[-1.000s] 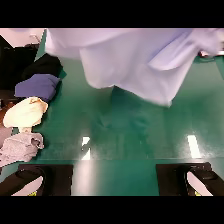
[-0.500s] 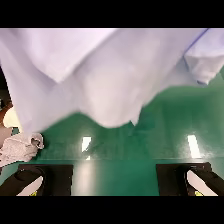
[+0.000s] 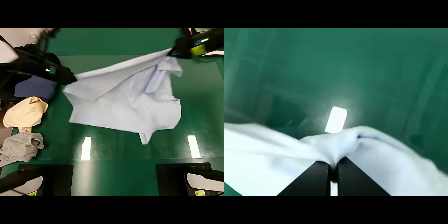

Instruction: Fold the shirts.

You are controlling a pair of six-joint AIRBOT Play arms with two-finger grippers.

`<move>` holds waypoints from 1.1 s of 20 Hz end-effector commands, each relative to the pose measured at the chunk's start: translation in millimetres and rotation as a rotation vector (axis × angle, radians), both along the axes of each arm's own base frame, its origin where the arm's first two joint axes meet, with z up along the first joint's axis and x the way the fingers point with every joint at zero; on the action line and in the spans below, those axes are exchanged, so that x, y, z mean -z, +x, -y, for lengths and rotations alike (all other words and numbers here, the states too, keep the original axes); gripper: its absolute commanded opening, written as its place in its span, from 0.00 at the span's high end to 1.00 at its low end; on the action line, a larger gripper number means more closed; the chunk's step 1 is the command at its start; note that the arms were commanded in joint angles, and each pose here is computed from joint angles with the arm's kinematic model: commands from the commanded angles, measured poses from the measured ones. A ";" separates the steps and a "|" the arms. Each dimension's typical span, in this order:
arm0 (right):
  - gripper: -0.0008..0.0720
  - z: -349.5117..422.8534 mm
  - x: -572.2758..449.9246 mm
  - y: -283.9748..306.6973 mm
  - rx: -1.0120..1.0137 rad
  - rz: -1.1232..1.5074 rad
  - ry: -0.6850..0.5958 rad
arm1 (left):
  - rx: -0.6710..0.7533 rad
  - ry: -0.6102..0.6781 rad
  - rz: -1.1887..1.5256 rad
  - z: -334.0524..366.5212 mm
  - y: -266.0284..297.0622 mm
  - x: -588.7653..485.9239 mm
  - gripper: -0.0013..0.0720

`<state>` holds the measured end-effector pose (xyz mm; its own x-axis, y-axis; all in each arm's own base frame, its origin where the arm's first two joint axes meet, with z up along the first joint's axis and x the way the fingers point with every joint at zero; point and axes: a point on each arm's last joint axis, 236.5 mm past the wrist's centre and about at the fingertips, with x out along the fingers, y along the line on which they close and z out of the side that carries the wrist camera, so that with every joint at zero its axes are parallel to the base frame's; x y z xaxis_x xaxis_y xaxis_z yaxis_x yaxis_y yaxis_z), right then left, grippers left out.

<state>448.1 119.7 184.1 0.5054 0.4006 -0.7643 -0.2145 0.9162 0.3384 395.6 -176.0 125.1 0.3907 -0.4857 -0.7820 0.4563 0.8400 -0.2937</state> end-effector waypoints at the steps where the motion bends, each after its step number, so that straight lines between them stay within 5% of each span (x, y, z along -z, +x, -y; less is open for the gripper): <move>1: 0.96 -5.1 77.8 47.4 0.045 -0.048 -0.019 | -0.136 0.010 -0.108 -20.7 42.4 76.5 0.95; 2: 0.96 -5.2 87.0 56.2 0.055 -0.045 -0.016 | -0.168 -0.019 -0.124 -26.6 50.4 82.0 0.81; 3: 0.89 -5.2 94.4 61.5 0.060 -0.047 -0.016 | -0.201 -0.058 -0.139 -33.1 56.8 82.6 0.46; 4: 0.49 -3.7 100.9 63.5 0.064 -0.058 -0.017 | -0.232 -0.106 -0.149 -38.5 61.2 79.2 0.40; 5: 0.37 -0.3 105.0 62.7 0.068 -0.073 -0.019 | -0.268 -0.157 -0.153 -46.6 65.7 72.2 0.40; 9: 0.40 13.8 96.2 31.3 0.021 -0.164 -0.001 | -0.288 -0.277 -0.247 -88.0 50.3 54.3 0.40; 11: 0.57 10.5 79.9 7.6 -0.061 -0.191 0.039 | -0.269 -0.212 -0.343 -112.5 23.9 74.0 0.40; 15: 0.57 7.7 60.7 -20.7 -0.094 -0.184 0.070 | -0.316 -0.110 -0.481 -137.1 -13.9 143.2 0.40; 22: 0.57 7.1 75.2 -62.1 -0.090 -0.235 0.074 | -0.336 -0.129 -0.608 -129.2 -41.0 210.2 0.40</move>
